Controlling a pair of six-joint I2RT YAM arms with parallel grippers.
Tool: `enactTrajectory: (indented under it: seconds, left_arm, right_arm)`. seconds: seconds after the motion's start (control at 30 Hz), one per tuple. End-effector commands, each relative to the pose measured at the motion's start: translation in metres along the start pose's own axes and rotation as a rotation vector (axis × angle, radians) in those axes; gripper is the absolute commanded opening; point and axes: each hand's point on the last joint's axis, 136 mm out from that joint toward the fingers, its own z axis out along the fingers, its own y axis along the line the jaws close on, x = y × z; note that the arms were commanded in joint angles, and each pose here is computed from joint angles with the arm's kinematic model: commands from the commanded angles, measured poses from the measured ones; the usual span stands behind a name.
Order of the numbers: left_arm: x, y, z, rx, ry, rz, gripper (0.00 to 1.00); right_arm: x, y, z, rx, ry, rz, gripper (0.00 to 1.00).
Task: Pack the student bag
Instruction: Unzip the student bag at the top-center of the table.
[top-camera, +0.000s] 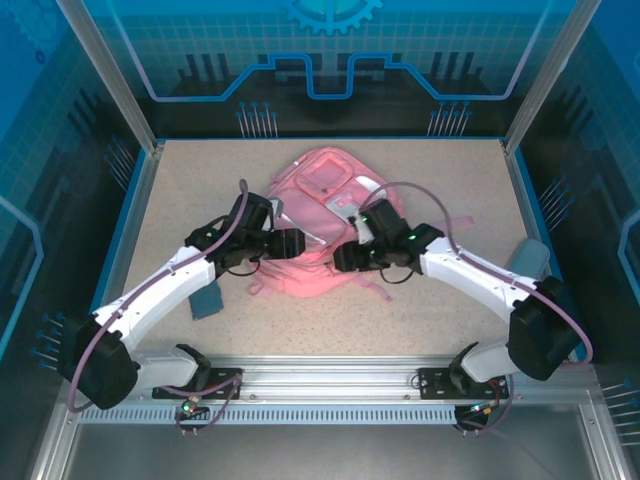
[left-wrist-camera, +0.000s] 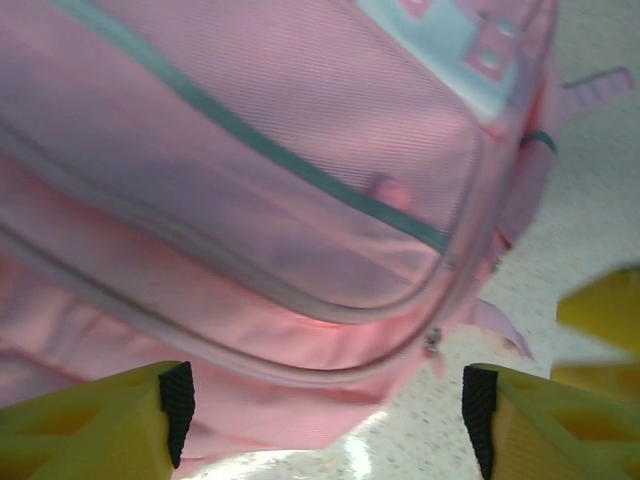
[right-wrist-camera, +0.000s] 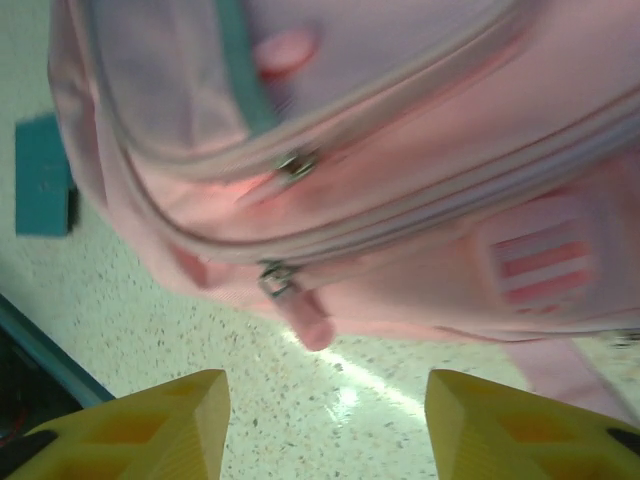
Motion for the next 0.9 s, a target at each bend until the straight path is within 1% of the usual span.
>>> enactTrajectory:
  seconds: [0.0, 0.07, 0.17, 0.33, 0.43, 0.53, 0.6, 0.67, 0.77, 0.87]
  left_arm:
    - [0.008, 0.023, -0.005, -0.081, 0.008, -0.007, 0.77]
    - [0.007, 0.025, -0.006, -0.082, -0.002, -0.014, 0.79]
    - [0.007, 0.025, -0.005, -0.08, -0.005, -0.017, 0.81]
    - [0.006, 0.025, -0.004, -0.073, -0.006, -0.011, 0.82]
    - [0.006, 0.023, -0.003, -0.067, -0.003, 0.01, 0.82]
    - [0.007, 0.019, 0.001, -0.047, 0.012, 0.051, 0.82]
    - [0.008, 0.012, 0.005, -0.008, 0.026, 0.098, 0.8]
    - [0.008, 0.006, 0.01, 0.017, 0.035, 0.141, 0.78]
    - [0.01, -0.006, 0.017, 0.061, 0.031, 0.248, 0.76]
    - [0.016, -0.022, 0.025, 0.073, 0.019, 0.408, 0.75]
  right_arm:
    - [-0.002, 0.003, 0.017, 0.098, -0.009, -0.148, 0.49]
    - [0.001, 0.006, 0.029, 0.136, 0.012, -0.209, 0.47]
    - [0.003, 0.007, 0.044, 0.168, 0.035, -0.251, 0.46]
    - [-0.002, 0.007, 0.055, 0.199, 0.041, -0.273, 0.36]
    - [-0.004, 0.0, 0.056, 0.245, 0.034, -0.275, 0.25]
    - [-0.007, -0.008, 0.051, 0.292, 0.013, -0.274, 0.11]
    - [-0.01, -0.01, 0.045, 0.295, -0.009, -0.274, 0.04]
    - [-0.012, -0.008, 0.04, 0.277, -0.027, -0.275, 0.0]
    - [-0.017, -0.009, 0.03, 0.247, -0.047, -0.27, 0.0]
    - [-0.022, -0.011, 0.018, 0.218, -0.061, -0.266, 0.0]
